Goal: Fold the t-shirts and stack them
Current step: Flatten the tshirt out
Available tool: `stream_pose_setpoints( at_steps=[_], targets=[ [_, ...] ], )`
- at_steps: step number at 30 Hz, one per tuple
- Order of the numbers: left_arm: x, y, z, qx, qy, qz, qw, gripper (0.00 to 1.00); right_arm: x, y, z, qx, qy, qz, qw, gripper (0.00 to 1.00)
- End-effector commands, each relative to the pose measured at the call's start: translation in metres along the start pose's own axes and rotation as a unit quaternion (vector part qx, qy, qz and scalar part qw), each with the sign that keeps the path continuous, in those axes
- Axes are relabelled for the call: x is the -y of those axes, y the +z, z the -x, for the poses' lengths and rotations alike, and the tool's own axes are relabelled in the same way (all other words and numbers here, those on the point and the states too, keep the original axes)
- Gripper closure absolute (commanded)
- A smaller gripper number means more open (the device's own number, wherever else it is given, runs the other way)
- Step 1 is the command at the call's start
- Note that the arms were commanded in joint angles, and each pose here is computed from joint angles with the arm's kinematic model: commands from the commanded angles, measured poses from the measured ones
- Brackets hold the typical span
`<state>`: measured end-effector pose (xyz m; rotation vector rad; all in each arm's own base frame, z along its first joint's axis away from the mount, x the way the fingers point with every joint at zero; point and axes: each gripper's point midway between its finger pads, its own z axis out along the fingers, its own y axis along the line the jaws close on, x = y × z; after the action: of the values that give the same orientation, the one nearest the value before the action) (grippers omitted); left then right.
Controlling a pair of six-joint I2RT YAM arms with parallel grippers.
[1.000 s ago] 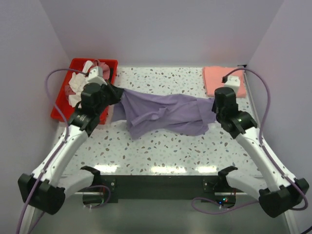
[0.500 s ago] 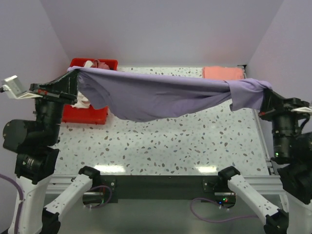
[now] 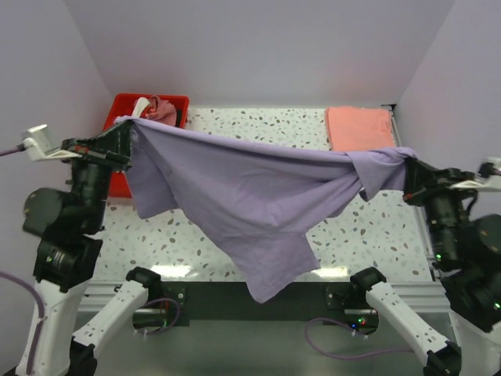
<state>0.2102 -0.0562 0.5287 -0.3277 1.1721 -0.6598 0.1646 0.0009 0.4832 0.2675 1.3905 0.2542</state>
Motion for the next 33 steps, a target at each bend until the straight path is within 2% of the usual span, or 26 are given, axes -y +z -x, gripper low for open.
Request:
stream_pose_setpoints(
  at_steps=[1, 2, 3, 4, 5, 6, 7, 10, 12, 14, 15, 17, 21, 27, 30, 32, 33],
  targets=[
    [-0.072, 0.027, -0.085, -0.075, 0.009, 0.123, 0.990, 1.00, 0.018, 0.026, -0.096, -0.122, -0.030, -0.057, 0.990, 0.90],
    [-0.088, 0.027, -0.104, -0.091, 0.012, 0.147, 0.985, 1.00, 0.025, 0.030, -0.118, -0.147, -0.040, -0.074, 0.985, 0.84],
    [-0.115, 0.025, -0.144, -0.132, 0.024, 0.180, 0.975, 1.00, 0.039, 0.036, -0.166, -0.198, -0.051, -0.112, 0.972, 0.71],
    [-0.129, 0.023, -0.164, -0.151, 0.023, 0.198, 0.968, 1.00, 0.049, 0.037, -0.191, -0.231, -0.067, -0.136, 0.961, 0.38],
    [-0.150, 0.015, -0.191, -0.178, 0.031, 0.226, 0.957, 1.00, 0.061, 0.038, -0.208, -0.248, -0.085, -0.169, 0.950, 0.20],
    [-0.165, 0.013, -0.214, -0.207, 0.038, 0.247, 0.946, 1.00, 0.069, 0.042, -0.239, -0.292, -0.109, -0.192, 0.930, 0.03],
    [-0.176, 0.009, -0.230, -0.226, 0.041, 0.261, 0.938, 1.00, 0.074, 0.042, -0.251, -0.314, -0.125, -0.202, 0.919, 0.01],
    [-0.202, -0.004, -0.271, -0.280, 0.053, 0.293, 0.912, 1.00, 0.069, 0.054, -0.275, -0.359, -0.145, -0.197, 0.901, 0.01],
    [-0.211, -0.009, -0.289, -0.300, 0.054, 0.301, 0.904, 1.00, 0.051, 0.059, -0.295, -0.393, -0.144, -0.141, 0.897, 0.01],
    [-0.217, -0.011, -0.297, -0.306, 0.054, 0.305, 0.900, 1.00, 0.029, 0.069, -0.311, -0.407, -0.131, -0.077, 0.901, 0.01],
    [-0.220, -0.012, -0.302, -0.307, 0.054, 0.306, 0.899, 1.00, 0.013, 0.064, -0.327, -0.434, -0.123, -0.020, 0.892, 0.01],
    [-0.224, -0.014, -0.306, -0.310, 0.057, 0.311, 0.897, 1.00, -0.001, 0.067, -0.344, -0.451, -0.120, 0.024, 0.884, 0.01],
    [-0.228, -0.013, -0.308, -0.311, 0.063, 0.316, 0.894, 1.00, -0.020, 0.065, -0.381, -0.495, -0.137, 0.059, 0.856, 0.02],
    [-0.230, -0.015, -0.312, -0.316, 0.066, 0.317, 0.892, 1.00, -0.030, 0.066, -0.434, -0.538, -0.238, 0.044, 0.808, 0.03],
    [-0.232, -0.018, -0.313, -0.319, 0.068, 0.321, 0.889, 1.00, -0.017, 0.074, -0.445, -0.539, -0.278, -0.010, 0.795, 0.10],
    [-0.233, -0.018, -0.311, -0.317, 0.071, 0.323, 0.889, 1.00, -0.004, 0.083, -0.444, -0.523, -0.300, -0.058, 0.796, 0.16],
    [-0.234, -0.020, -0.311, -0.317, 0.073, 0.325, 0.888, 1.00, 0.004, 0.082, -0.449, -0.528, -0.314, -0.073, 0.786, 0.17]
  ],
)
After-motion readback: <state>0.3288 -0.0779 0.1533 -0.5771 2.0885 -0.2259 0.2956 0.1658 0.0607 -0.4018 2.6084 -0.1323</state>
